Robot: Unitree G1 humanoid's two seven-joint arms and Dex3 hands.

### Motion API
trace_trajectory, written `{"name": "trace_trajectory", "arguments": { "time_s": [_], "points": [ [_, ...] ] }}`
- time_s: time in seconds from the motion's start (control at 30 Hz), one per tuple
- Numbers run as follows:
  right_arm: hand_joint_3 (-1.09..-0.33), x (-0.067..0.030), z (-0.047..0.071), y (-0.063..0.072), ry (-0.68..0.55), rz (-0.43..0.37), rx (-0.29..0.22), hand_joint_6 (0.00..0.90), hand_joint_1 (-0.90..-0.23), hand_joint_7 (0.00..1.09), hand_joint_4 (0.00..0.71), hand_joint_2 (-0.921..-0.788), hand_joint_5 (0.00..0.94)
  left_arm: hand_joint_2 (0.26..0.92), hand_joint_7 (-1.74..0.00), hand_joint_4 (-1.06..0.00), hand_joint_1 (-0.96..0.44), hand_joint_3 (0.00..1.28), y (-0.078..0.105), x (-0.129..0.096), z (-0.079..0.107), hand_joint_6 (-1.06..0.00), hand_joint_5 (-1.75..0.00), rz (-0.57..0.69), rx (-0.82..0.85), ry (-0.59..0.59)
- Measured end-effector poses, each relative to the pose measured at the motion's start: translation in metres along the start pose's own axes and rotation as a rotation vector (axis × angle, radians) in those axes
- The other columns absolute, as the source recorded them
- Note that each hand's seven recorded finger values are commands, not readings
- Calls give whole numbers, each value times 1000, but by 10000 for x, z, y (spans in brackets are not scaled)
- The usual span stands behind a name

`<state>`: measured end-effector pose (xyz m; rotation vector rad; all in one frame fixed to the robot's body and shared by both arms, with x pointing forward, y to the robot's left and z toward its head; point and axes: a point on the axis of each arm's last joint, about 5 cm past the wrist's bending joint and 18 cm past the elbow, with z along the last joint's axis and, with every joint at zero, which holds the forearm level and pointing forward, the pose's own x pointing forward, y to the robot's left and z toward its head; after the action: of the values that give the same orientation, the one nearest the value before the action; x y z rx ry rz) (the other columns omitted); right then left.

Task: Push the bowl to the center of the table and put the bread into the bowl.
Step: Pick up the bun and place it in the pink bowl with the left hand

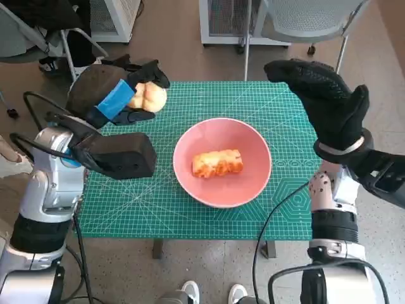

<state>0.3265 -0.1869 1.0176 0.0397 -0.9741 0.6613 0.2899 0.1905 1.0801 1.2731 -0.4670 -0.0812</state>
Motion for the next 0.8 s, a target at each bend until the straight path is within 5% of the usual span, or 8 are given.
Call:
{"name": "trace_trajectory", "arguments": {
  "time_s": [0.53,0.8],
  "points": [
    [-701,-17,-1,1,4,-1,-3,-1,-646,535,189,-921,2,912,-1116,-779,1,21,-117,116,434,-672,-1081,-51,-65,-190],
    [-698,-23,3,-3,4,-2,-6,-1,-649,537,190,-921,2,920,-1133,-700,1,51,-171,220,625,-647,-1180,-67,-80,-294]
  ]
}}
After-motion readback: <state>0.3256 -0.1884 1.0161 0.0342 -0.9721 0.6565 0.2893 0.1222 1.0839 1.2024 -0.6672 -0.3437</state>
